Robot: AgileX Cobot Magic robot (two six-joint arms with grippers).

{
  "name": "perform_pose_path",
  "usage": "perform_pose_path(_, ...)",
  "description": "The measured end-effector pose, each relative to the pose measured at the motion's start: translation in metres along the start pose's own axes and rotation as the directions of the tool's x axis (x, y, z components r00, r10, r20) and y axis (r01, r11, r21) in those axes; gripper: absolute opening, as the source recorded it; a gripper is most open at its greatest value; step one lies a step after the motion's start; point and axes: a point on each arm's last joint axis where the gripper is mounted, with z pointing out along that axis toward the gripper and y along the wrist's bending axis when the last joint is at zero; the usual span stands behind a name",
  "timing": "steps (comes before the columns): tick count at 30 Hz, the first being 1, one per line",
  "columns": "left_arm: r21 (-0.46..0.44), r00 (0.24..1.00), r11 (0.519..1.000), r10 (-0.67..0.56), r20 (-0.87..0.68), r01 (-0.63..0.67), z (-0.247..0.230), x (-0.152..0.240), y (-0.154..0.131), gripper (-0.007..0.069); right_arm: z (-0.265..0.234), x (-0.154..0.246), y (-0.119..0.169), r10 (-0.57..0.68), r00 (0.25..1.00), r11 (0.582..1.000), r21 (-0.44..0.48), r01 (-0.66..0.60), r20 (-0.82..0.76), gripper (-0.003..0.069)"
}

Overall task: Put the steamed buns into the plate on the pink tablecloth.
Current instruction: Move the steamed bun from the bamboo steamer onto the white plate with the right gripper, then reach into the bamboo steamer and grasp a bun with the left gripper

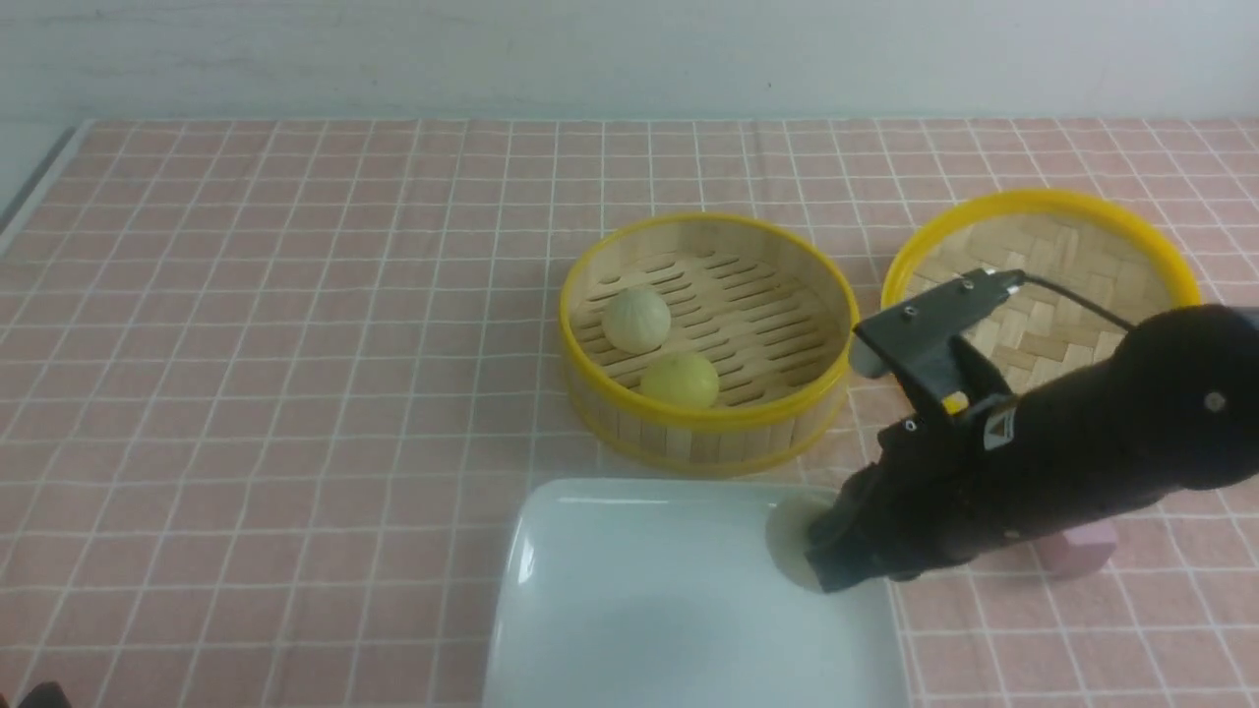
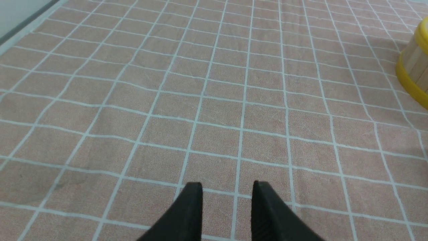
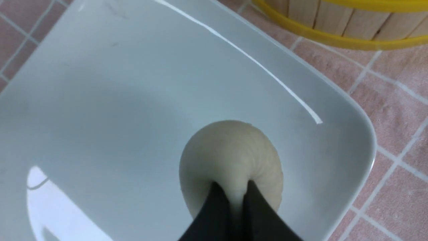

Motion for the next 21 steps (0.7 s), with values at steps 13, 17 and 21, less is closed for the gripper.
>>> perform_pose_path(13, -0.002, 1.0, 1.0, 0.004, 0.0, -0.004, 0.0, 0.0, 0.0, 0.024, 0.04, 0.009, -0.007, 0.164, 0.983, 0.986, 0.009, -0.164, -0.085, 0.0251)
perform_pose_path(17, -0.003, 1.0, 1.0, 0.007, 0.001, -0.007, 0.0, 0.0, 0.0, 0.024, 0.028, -0.001, -0.007, 0.158, 0.984, 0.987, -0.009, -0.159, -0.081, 0.0414)
perform_pose_path(21, 0.006, 1.0, 1.0, -0.017, -0.001, 0.017, 0.0, 0.0, -0.001, 0.024, -0.024, -0.025, -0.009, 0.089, 0.994, 0.995, -0.032, -0.092, -0.065, 0.0435)
